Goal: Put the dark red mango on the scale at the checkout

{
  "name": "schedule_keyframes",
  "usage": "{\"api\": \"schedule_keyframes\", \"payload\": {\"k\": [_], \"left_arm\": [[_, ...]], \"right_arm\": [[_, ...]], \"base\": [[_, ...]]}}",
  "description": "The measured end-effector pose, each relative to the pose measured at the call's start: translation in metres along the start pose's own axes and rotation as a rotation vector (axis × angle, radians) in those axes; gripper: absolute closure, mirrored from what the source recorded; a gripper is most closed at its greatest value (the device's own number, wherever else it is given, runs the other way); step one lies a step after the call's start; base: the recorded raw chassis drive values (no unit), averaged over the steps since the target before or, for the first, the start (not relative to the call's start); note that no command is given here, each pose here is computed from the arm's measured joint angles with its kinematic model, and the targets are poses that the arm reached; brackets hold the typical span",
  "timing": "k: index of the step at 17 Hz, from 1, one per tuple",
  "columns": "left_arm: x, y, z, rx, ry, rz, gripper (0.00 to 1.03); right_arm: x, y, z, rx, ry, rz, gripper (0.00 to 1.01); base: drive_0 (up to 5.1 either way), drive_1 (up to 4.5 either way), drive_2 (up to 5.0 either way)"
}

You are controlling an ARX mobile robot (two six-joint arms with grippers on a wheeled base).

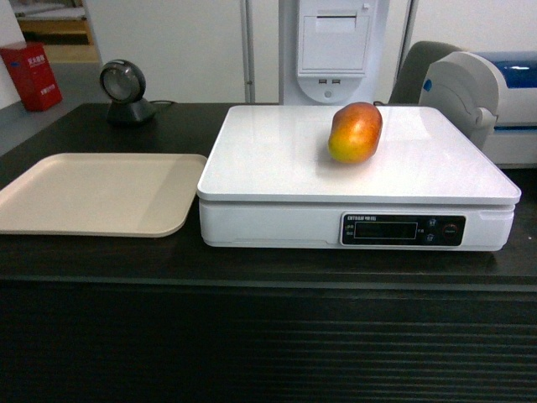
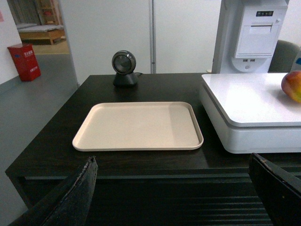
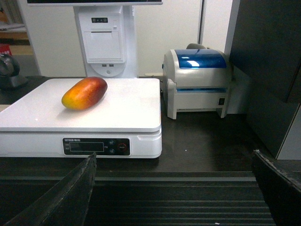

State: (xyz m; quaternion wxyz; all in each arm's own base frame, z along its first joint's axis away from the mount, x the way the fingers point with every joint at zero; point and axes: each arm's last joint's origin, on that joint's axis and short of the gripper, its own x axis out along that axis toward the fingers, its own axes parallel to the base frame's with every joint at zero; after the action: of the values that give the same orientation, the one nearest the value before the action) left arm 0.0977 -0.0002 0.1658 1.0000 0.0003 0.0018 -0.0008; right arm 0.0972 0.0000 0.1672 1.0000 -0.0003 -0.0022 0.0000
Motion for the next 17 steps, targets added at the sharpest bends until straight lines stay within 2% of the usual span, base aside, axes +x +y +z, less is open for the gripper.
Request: {"api": "schedule_keyframes", "payload": {"k": [17], "left_arm": [[0.0, 0.0, 0.0, 0.0, 0.0, 0.0, 0.05]], "right_arm": [[0.0, 0.0, 0.0, -0.001, 0.0, 0.0, 0.03]], "base": [[0.0, 0.0, 0.0]]}}
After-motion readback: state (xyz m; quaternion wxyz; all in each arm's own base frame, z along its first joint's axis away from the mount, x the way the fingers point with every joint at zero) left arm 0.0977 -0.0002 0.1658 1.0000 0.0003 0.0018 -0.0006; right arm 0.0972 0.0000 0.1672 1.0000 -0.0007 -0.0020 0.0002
